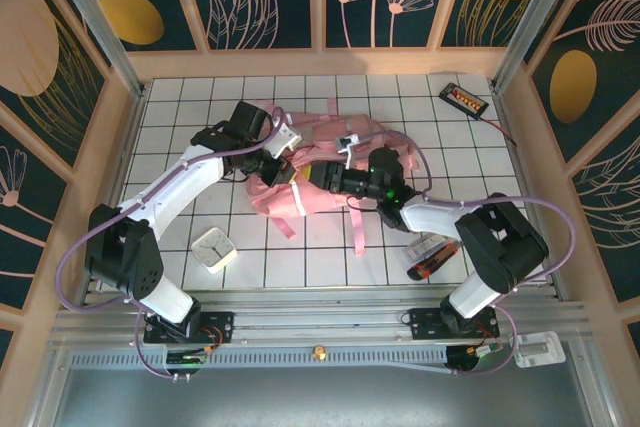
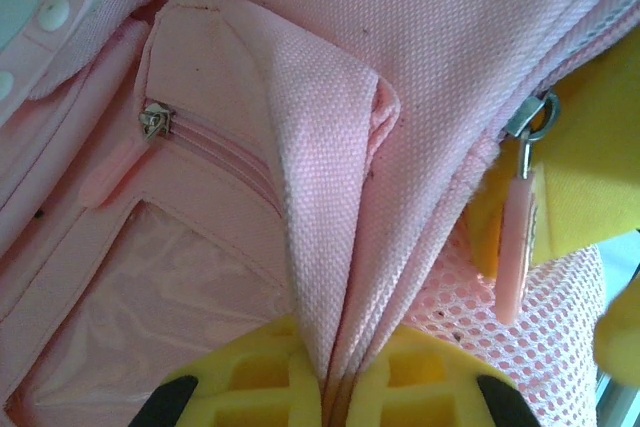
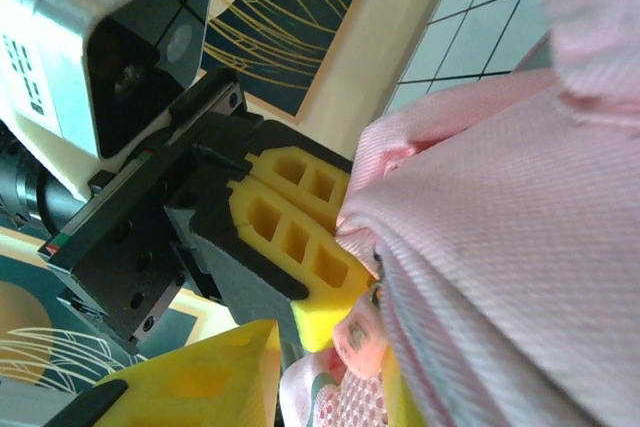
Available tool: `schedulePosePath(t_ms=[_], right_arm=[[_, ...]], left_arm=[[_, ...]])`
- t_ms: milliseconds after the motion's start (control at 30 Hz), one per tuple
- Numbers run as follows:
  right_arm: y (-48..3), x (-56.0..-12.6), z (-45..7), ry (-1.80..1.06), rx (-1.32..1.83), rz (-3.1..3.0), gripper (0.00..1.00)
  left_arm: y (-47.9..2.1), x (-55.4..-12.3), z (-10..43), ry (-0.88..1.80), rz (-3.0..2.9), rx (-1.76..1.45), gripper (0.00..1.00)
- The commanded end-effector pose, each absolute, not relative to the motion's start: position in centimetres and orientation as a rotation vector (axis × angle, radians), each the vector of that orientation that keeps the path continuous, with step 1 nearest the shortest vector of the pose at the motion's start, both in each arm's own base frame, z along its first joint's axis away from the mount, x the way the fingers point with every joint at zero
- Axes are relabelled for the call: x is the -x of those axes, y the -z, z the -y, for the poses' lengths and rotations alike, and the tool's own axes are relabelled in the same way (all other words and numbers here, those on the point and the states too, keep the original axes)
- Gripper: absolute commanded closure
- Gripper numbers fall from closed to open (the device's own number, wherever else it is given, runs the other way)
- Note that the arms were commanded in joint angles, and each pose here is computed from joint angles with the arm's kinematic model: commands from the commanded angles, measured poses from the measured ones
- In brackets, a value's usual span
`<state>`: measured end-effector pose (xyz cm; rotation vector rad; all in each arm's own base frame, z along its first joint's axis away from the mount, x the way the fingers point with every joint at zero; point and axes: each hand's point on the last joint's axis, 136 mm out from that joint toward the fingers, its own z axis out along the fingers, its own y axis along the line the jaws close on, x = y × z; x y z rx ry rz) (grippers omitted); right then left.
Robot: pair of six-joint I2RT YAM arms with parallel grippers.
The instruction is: Pack books, pencil case, and school supplies into a backpack
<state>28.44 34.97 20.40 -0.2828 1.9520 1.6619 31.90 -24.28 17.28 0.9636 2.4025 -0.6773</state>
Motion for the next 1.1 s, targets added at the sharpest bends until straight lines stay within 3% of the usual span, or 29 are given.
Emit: schedulePosePath(t_ms=[0,133,233,367,467,600,1067], right_arm=[[-18.7,-26.9,-36.0,-1.714,0.274,-2.019,0.69],[-18.4,-26.9,-35.7,-1.711,0.229,-2.011,0.78],[-18.0,-27.1,-35.3,-1.704,0.181,-2.013,0.78],[-17.2,-27.7,-34.6,-1.690,0.093,-2.029,0.74],[-16.6,-28.2,-34.2,-1.706,0.008,-2.052,0.62],[-15.9,-28.5,-34.2,-1.734,-0.066,-2.077,0.55],[-11.9,-30.1,-32.2,-1.526,-0.334,-2.213,0.58]], left_arm=[[-24.1,-32.5,27.9,0.878,-2.138,-0.989,1.00],[-24.1,-32.6,27.9,0.878,-2.136,-0.983,1.00],[-24.0,-32.6,27.9,0.880,-2.136,-0.983,1.00],[-24.0,-32.4,27.8,0.877,-2.135,-0.981,1.00],[-24.0,-32.3,27.7,0.876,-2.136,-0.981,1.00],[-23.9,-32.3,27.6,0.872,-2.135,-0.982,1.00],[-23.8,-31.9,27.9,0.896,-2.129,-0.982,1.00]])
